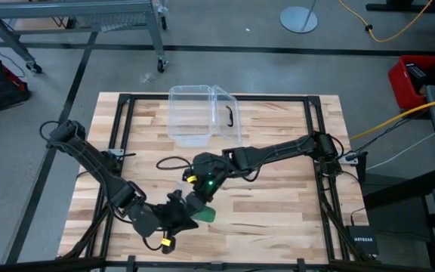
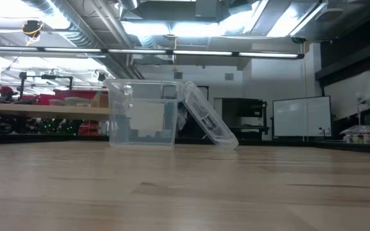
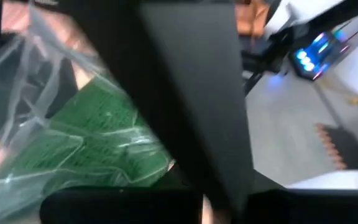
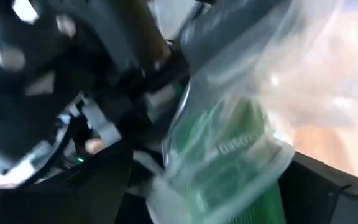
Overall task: Roll bandage
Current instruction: Put the green bandage into the transparent zip bag
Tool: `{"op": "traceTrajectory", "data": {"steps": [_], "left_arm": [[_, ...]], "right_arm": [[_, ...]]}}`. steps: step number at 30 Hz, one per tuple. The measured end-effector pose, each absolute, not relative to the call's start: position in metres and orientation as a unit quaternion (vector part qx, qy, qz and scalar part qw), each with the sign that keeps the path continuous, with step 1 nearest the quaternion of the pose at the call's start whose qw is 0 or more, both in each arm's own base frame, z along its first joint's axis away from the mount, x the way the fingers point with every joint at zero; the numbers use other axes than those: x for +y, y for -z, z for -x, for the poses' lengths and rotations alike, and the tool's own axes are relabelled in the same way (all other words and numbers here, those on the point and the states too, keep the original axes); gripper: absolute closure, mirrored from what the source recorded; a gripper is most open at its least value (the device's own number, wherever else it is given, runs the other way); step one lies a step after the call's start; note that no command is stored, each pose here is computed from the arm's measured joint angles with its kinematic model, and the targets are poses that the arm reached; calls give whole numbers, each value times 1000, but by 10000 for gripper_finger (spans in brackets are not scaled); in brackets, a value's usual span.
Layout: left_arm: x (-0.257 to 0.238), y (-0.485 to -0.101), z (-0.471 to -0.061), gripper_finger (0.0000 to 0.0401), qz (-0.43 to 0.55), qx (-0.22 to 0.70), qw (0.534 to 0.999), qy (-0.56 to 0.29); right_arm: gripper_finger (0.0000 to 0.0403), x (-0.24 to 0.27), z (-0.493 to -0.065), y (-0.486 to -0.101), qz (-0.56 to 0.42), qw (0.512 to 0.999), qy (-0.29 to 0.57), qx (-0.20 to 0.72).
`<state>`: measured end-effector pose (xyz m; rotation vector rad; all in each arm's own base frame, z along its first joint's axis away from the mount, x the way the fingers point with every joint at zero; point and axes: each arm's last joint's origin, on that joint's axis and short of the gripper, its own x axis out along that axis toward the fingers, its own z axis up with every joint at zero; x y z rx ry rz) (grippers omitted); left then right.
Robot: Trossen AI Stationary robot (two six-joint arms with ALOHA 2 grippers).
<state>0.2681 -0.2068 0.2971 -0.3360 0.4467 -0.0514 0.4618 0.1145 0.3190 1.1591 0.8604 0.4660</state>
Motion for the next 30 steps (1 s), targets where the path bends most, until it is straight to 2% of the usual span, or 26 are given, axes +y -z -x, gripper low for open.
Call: {"op": "traceTrajectory", "data": {"steps": [9, 19, 30], "left_arm": [[-197, -324, -258, 401, 191, 163, 968, 10], [-193, -320, -254, 401, 196, 183, 963, -20], [-185, -334, -245, 401, 211, 145, 965, -54]], "right_arm": [[63, 115, -468, -337, -596, 691, -236, 334], [63, 114, -469, -338, -601, 699, -224, 317], [63, 108, -467, -351, -608, 727, -191, 256]]}}
